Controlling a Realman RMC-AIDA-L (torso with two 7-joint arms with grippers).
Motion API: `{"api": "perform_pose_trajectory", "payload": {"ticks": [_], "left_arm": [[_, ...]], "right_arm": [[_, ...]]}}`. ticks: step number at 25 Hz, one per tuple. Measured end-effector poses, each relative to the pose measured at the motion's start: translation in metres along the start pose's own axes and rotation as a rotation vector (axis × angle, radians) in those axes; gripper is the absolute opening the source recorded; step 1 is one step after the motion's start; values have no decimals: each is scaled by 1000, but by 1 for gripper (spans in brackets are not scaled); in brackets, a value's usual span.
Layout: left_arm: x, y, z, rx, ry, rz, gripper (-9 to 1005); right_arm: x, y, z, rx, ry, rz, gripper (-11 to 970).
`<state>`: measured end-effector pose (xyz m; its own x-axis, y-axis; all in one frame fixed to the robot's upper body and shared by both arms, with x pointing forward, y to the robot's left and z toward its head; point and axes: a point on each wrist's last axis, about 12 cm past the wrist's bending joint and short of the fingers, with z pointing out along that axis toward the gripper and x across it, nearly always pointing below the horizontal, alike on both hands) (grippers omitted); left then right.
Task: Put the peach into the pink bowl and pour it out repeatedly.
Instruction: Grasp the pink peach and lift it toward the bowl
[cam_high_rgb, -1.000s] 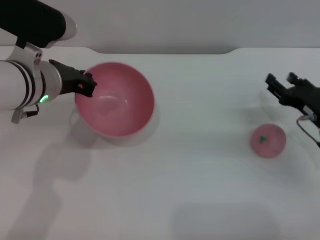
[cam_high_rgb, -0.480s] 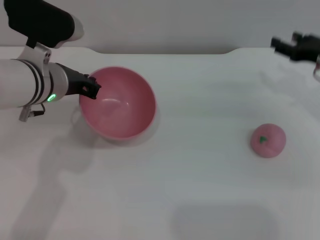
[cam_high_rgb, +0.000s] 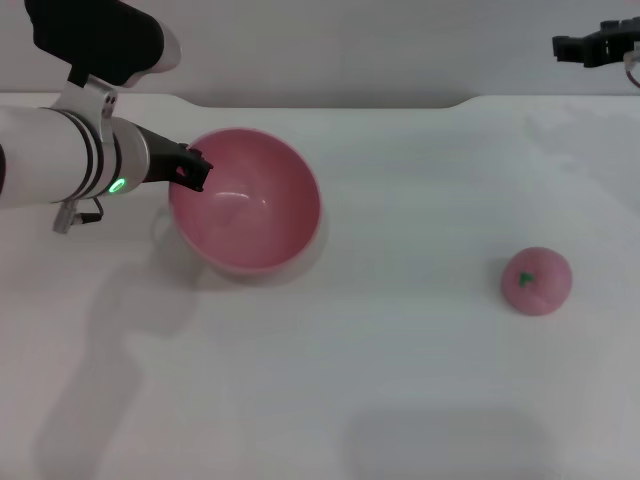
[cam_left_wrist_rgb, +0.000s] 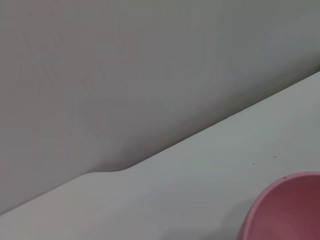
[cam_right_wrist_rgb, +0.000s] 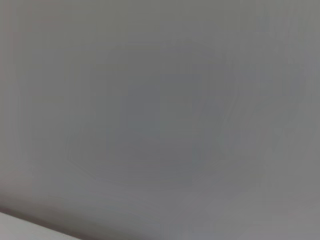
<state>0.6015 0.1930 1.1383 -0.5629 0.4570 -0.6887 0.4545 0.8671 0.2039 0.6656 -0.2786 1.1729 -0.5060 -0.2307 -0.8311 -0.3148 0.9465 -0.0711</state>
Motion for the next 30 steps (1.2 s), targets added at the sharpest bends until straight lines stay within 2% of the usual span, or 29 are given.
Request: {"api": "perform_pose_trajectory", "payload": {"ticks": [3,8,13,16,18,19,20,26,30], "left_arm": [[0,0,2,0,2,-6,49],[2,1,3,-2,5,-12,49],[4,2,3,-3,10,-11,49],[4,2,3,-3,10,-11,49],[10,3,7,-6,25,-12,49],[10,3,8,-6,28,-12,49],[10,3,8,-6,28,-12,49],[9,3,11,-6,30,-7,48],[10,3,13,-6,39,-6,48]], "right_arm": [[-5,8,3,47,23,-31,648],[-4,15,5,39,25,-65,645],[-5,20,0,4,-75,-74,642],[-10,30,-9,-124,-159,-31,641],[-15,37,-15,-243,-167,29,641],[-20,41,-19,-337,-146,82,641],[-23,42,-21,-372,-128,102,640],[-23,44,-25,-470,-54,155,638],[-20,49,-25,-507,-25,110,637]]}}
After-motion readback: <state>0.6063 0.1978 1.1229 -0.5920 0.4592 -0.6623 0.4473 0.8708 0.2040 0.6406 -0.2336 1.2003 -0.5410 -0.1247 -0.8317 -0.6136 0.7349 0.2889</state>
